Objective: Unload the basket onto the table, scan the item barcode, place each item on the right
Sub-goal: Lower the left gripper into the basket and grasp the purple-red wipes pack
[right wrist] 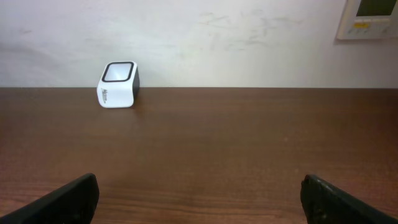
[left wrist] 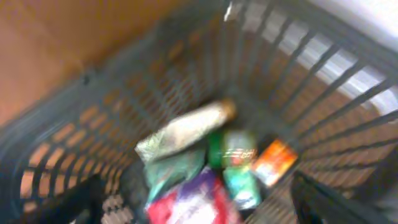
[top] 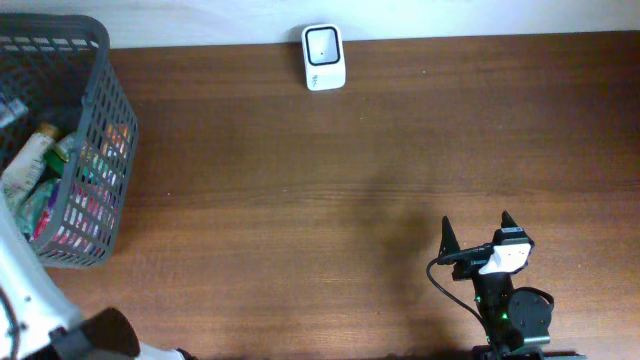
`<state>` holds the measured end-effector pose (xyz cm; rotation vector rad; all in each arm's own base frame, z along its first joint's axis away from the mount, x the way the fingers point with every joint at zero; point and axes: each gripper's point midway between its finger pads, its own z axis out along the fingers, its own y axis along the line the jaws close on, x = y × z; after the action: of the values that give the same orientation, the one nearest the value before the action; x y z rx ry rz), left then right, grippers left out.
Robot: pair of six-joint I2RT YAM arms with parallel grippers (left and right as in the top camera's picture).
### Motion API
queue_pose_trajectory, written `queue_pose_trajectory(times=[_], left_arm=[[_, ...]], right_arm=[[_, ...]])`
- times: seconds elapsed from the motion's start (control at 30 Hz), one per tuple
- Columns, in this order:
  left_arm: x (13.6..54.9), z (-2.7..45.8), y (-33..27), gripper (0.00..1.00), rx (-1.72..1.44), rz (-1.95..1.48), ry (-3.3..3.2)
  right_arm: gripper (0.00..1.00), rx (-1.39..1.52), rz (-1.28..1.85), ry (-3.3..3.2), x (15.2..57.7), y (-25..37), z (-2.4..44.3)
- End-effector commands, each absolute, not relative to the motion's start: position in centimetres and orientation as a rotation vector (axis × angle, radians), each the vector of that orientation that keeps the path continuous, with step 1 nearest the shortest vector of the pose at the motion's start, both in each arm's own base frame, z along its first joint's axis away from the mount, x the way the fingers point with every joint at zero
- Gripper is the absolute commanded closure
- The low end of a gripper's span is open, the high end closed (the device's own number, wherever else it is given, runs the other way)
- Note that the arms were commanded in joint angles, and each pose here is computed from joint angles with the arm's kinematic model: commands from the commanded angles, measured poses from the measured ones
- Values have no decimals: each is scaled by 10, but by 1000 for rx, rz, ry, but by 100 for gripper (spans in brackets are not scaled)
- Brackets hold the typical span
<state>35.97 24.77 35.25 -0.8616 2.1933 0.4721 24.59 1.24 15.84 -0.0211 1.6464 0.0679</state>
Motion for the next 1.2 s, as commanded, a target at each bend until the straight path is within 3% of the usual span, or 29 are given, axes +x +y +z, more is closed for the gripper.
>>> queue_pose_trajectory(times=[0.0, 0.17, 0.3, 0.4, 0.47, 1.17], left_arm=[[356, 304, 262, 9, -936, 559, 2348], [369, 243, 253, 10, -976, 429, 2530], [392, 234, 219, 1, -905, 104, 2555], [386, 230, 228, 1, -981, 170, 2547], [361, 221, 248, 0, -1330, 349, 2445], [360, 144, 251, 1, -1572, 366, 2542]], right_arm=[[2, -8, 72, 1651, 246, 12, 155], [1, -8, 72, 1651, 246, 12, 155], [1, -8, 72, 1651, 246, 12, 155], [1, -8, 72, 1651, 246, 12, 155], [1, -8, 72, 1651, 246, 12, 155], [1, -8, 72, 1651, 246, 12, 155]])
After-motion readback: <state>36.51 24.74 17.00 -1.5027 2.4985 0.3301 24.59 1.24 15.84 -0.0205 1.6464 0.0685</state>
